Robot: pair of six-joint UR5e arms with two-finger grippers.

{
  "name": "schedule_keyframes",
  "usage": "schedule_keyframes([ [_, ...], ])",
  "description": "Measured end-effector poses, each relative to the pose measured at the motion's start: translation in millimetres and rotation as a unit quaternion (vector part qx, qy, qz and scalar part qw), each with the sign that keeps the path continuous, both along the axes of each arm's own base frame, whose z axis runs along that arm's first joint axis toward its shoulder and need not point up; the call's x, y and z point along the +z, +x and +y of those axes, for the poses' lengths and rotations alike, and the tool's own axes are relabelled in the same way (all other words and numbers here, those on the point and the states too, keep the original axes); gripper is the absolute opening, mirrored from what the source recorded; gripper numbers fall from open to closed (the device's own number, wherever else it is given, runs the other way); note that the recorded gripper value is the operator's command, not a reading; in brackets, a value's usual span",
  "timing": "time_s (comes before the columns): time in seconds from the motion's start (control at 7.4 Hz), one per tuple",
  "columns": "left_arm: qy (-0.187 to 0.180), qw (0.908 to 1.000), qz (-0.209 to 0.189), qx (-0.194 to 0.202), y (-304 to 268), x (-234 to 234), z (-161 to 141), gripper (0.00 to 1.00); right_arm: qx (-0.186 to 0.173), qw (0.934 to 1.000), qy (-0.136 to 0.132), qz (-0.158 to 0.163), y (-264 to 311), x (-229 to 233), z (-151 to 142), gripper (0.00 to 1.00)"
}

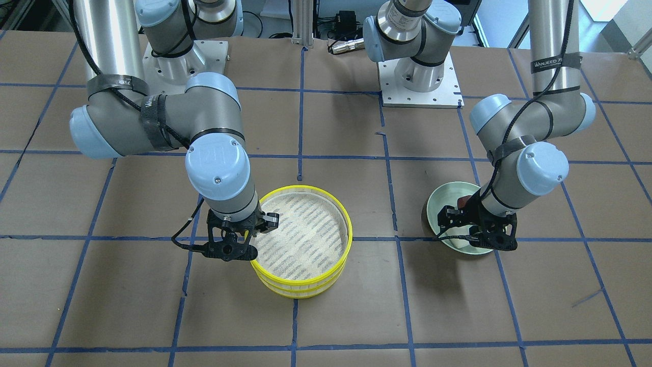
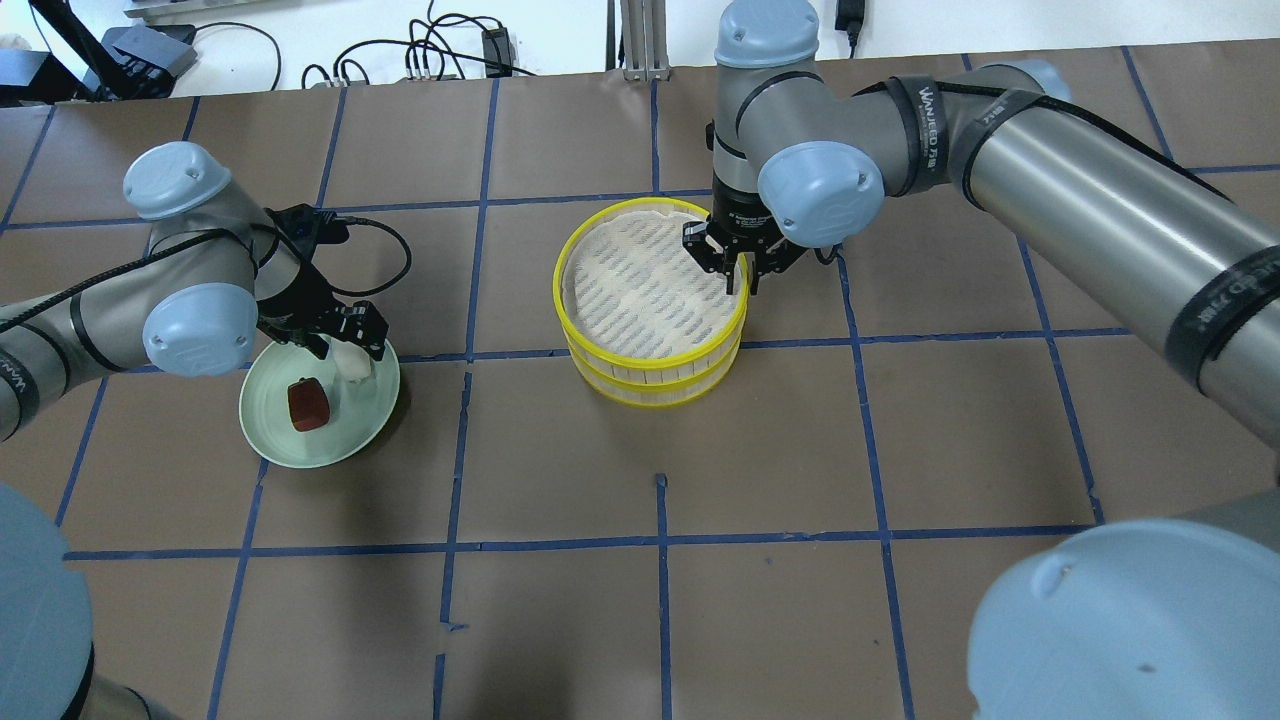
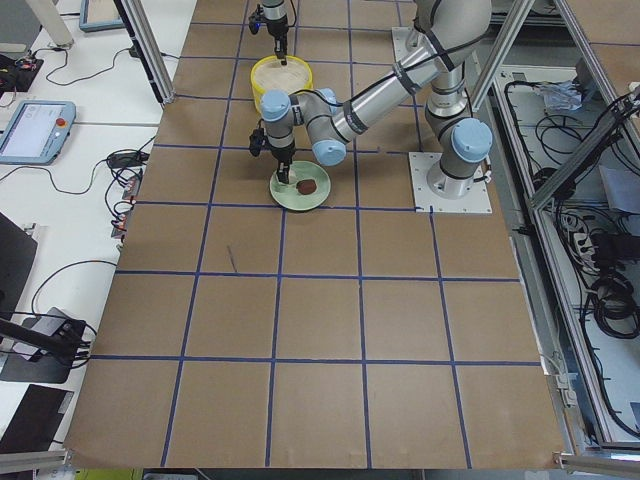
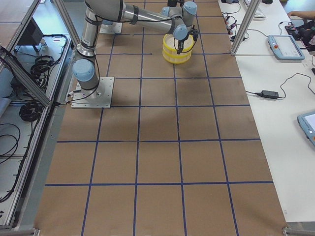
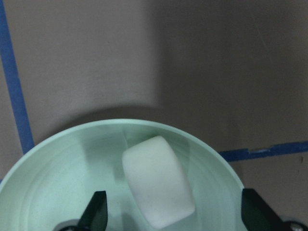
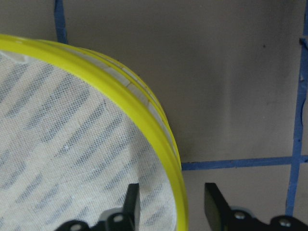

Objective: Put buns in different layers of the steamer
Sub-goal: 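Grasp the white bun with left gripper while right gripper grips the top tier rim, then lift the top steamer tier off and set it farther away while left gripper carries bun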

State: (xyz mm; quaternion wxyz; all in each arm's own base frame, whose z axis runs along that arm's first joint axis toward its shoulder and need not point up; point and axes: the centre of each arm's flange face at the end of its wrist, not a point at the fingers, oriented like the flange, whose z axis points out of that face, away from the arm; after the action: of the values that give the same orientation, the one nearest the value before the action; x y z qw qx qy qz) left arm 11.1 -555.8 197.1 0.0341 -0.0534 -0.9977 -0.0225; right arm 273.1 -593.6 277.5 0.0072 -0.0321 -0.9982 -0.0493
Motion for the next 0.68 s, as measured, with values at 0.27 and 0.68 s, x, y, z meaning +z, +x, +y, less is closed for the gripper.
schedule_keyframes([
  [0.27,-0.012,0.9999,-0.006,-0.004,1.4,8.1,-4.6,0.02,0.007,0.9999,0.011,0.003,-4.2,16.3,13.7,0.01],
  [0.68,-0.071,0.9972,-0.02,-0.008,-28.3,79.5,-12.9,0.02,0.081,0.9965,0.015,0.013,-51.7,94.4,40.8,0.01],
])
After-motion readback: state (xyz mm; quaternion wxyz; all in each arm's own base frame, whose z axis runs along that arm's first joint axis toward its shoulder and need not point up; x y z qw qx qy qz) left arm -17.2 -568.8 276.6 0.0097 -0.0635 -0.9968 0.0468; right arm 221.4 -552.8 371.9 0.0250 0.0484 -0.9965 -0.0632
